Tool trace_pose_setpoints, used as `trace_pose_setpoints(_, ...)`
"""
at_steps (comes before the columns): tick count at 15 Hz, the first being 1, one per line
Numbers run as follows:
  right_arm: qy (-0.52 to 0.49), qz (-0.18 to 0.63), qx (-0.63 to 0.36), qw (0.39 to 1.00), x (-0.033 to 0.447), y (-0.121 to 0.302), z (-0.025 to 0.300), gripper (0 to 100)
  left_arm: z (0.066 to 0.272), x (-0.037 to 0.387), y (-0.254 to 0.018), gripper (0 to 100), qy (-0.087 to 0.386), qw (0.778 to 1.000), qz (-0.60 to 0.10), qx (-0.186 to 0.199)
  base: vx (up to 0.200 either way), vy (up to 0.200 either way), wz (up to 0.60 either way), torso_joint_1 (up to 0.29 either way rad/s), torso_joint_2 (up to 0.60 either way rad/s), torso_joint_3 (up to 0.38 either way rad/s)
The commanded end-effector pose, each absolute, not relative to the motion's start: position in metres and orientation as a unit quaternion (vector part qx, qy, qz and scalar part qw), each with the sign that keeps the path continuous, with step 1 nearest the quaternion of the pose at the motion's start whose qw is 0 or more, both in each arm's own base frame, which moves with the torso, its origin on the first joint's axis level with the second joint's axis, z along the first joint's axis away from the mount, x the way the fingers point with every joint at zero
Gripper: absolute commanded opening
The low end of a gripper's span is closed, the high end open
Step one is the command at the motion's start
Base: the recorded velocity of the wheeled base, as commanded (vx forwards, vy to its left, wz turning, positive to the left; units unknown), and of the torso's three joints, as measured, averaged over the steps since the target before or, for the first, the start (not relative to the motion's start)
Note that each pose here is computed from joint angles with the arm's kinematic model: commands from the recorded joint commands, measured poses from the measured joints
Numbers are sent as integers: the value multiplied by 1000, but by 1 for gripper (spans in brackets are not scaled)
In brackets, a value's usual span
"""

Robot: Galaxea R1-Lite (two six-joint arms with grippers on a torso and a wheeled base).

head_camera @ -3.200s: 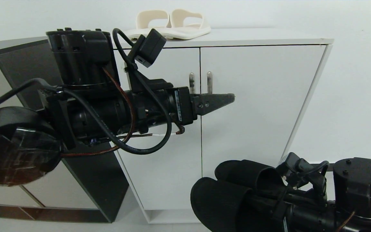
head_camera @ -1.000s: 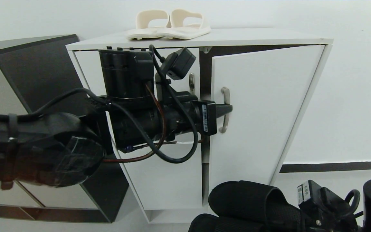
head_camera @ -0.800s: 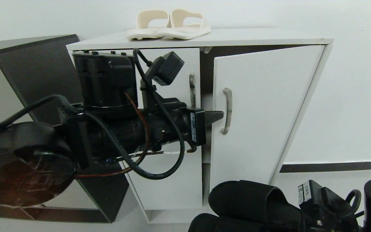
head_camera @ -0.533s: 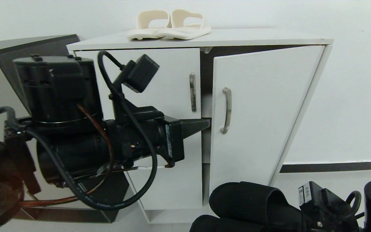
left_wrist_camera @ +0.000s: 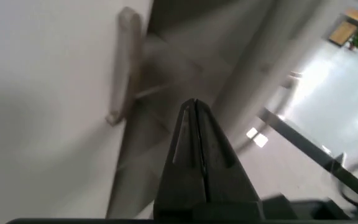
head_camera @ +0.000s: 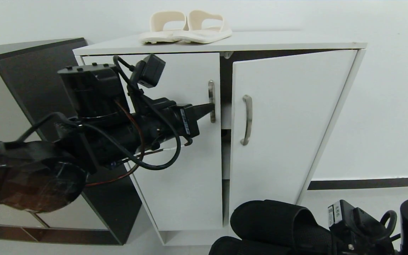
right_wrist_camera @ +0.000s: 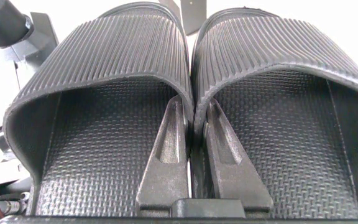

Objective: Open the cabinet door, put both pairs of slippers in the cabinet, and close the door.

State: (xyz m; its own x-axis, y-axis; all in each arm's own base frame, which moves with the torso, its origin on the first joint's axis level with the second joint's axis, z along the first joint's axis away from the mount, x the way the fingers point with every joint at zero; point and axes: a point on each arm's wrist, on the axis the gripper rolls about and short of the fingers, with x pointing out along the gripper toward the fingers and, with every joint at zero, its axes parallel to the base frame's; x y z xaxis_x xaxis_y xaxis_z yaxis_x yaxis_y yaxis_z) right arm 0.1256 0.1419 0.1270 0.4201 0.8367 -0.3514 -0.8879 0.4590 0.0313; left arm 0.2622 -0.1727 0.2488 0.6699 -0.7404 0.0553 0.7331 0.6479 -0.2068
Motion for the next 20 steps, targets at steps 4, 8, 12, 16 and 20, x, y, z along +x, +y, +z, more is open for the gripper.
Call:
trace_pose_setpoints(4, 194, 511, -91, 832, 124, 141, 122, 0, 222, 282, -189, 0, 52, 906, -408, -103, 0, 0, 0, 0, 0, 0)
trace_pose_setpoints(8, 219, 515, -116, 821, 123, 142, 120, 0, 217, 297, -203, 0, 53, 904, -412, -102, 0, 0, 0, 0, 0, 0)
trace_pose_setpoints(12, 235, 502, -114, 824, 130, 142, 115, 0, 219, 296, -216, 0, 50, 897, -426, -103, 0, 0, 0, 0, 0, 0)
trace_pose_setpoints(16, 235, 511, -118, 818, 122, 140, 114, 0, 215, 286, -234, 0, 58, 887, -447, -103, -200, 0, 0, 4, 1, -1)
trace_pose_setpoints(20, 211, 583, -138, 773, 76, 128, 111, 0, 221, 217, -273, 0, 56, 840, -529, -101, -200, 0, 0, -2, 1, 5)
